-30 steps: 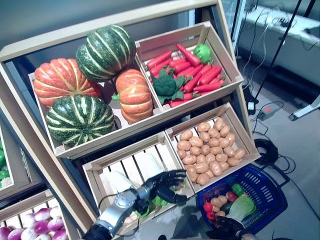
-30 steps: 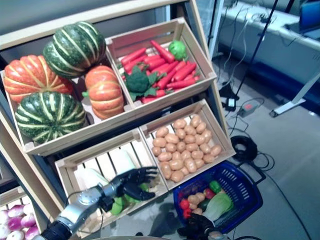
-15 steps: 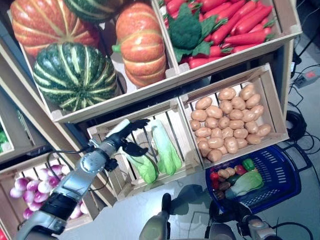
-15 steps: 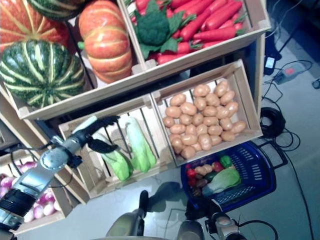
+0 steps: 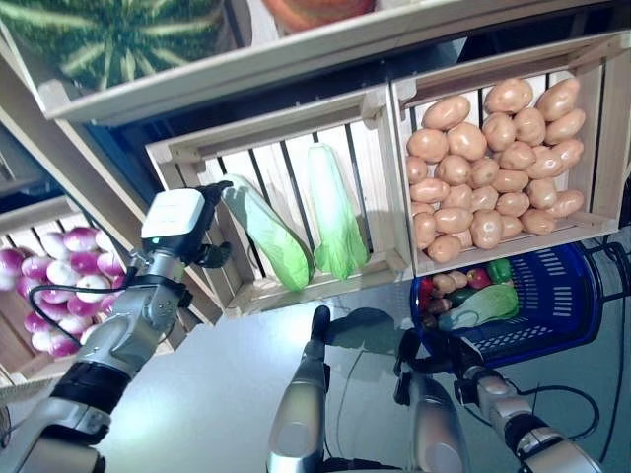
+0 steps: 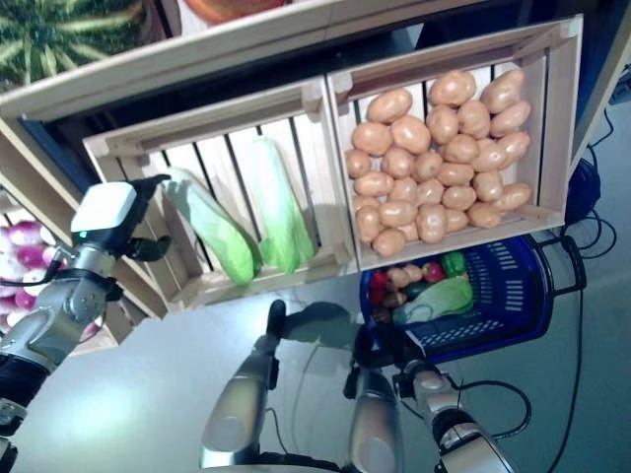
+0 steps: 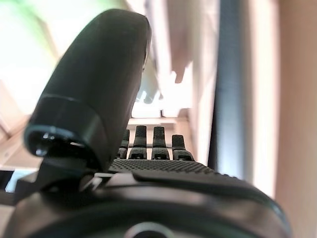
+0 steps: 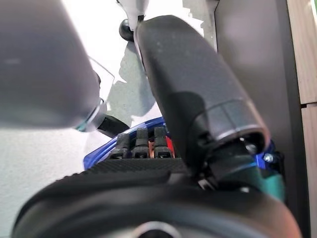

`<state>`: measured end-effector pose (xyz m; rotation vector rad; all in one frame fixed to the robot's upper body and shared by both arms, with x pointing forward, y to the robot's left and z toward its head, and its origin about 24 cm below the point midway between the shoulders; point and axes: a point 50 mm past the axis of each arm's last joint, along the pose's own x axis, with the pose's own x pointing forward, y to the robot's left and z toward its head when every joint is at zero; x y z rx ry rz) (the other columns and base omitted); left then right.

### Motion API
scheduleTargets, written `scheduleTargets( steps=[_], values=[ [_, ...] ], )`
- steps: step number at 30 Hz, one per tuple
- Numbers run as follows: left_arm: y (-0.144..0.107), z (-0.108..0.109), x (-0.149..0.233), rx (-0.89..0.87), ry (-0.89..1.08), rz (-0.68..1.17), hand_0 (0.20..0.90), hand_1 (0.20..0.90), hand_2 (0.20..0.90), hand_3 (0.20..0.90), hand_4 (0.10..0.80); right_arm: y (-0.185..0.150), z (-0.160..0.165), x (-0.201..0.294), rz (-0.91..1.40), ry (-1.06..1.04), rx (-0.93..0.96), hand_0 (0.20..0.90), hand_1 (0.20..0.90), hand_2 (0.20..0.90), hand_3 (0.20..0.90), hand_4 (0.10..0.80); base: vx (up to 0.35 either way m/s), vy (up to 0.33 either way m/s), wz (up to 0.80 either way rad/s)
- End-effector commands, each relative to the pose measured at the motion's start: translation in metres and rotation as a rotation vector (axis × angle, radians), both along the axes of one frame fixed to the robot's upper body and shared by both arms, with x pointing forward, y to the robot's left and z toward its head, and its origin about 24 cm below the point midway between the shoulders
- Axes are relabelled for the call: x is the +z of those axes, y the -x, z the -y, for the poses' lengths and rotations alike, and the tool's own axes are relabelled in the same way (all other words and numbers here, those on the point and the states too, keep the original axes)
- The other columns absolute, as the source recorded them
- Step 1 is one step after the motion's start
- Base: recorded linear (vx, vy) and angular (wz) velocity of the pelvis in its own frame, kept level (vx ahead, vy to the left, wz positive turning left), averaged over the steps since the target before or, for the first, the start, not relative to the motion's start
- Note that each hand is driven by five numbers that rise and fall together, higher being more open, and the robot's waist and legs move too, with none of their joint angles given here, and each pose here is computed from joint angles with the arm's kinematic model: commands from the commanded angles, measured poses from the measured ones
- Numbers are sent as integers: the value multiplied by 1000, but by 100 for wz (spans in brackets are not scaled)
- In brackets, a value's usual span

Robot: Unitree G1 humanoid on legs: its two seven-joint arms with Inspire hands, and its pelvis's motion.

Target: Put vegetables into the basket

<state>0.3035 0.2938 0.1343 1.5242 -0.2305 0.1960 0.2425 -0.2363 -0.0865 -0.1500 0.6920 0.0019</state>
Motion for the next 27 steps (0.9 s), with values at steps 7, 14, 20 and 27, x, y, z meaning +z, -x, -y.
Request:
scheduleTargets(
  steps=[7, 14, 20, 27],
  values=[
    [-10, -11, 73, -10, -339, 441, 900, 900, 900, 900, 800, -20, -7, 17, 93, -30, 32, 900, 900, 900, 900, 800, -80, 32, 6],
    [-10, -8, 66, -42, -405, 527, 900, 900, 900, 900, 800, -27, -8, 24, 102, -7, 71, 900, 900, 900, 900, 800, -58, 58, -4],
    [-20, -4, 68, -62, -422, 581, 900, 900, 900, 900, 800, -36, -10, 31, 120, 9, 104, 900, 900, 900, 900, 800, -28, 37, -1],
    [-30, 0, 67, -51, -421, 534, 900, 900, 900, 900, 800, -46, -8, 41, 147, 25, 111, 900, 900, 900, 900, 800, -21, 47, -5]
  ],
)
